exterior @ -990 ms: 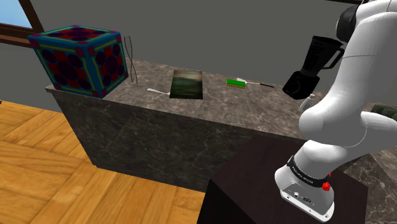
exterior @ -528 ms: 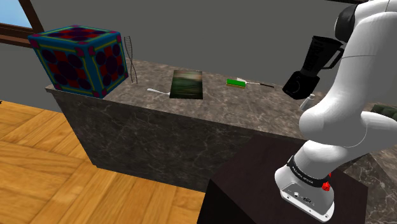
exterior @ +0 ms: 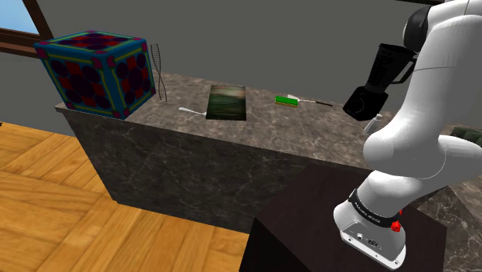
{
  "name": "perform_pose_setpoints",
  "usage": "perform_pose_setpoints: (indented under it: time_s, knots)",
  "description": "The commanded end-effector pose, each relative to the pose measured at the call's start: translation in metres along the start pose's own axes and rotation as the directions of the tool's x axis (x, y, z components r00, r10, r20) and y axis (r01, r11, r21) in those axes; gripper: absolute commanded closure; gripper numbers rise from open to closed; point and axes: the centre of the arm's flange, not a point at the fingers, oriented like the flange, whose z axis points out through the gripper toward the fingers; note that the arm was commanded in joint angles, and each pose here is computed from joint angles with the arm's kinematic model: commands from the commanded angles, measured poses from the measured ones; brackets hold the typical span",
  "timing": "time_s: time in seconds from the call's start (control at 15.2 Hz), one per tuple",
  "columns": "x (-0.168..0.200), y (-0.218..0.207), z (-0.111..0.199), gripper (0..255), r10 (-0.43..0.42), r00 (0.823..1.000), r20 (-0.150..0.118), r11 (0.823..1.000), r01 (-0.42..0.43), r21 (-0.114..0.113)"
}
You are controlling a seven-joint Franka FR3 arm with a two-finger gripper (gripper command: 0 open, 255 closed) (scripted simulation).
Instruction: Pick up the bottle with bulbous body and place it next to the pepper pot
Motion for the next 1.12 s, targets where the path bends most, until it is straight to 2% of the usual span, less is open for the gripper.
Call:
perform_pose_setpoints:
  time_s: [0.0,0.46,0.53,0.86,1.06]
  knots:
    - [0.000,0.000,0.010,255,0.000,1.000,0.000,1.000,0.000,-0.001]
    - [0.000,0.000,0.010,255,0.000,1.000,0.000,1.000,0.000,-0.001]
    - [0.000,0.000,0.010,0,0.000,1.000,0.000,1.000,0.000,-0.001]
    - [0.000,0.000,0.010,0,0.000,1.000,0.000,1.000,0.000,-0.001]
    - [0.000,0.000,-0.030,0,0.000,1.000,0.000,1.000,0.000,-0.001]
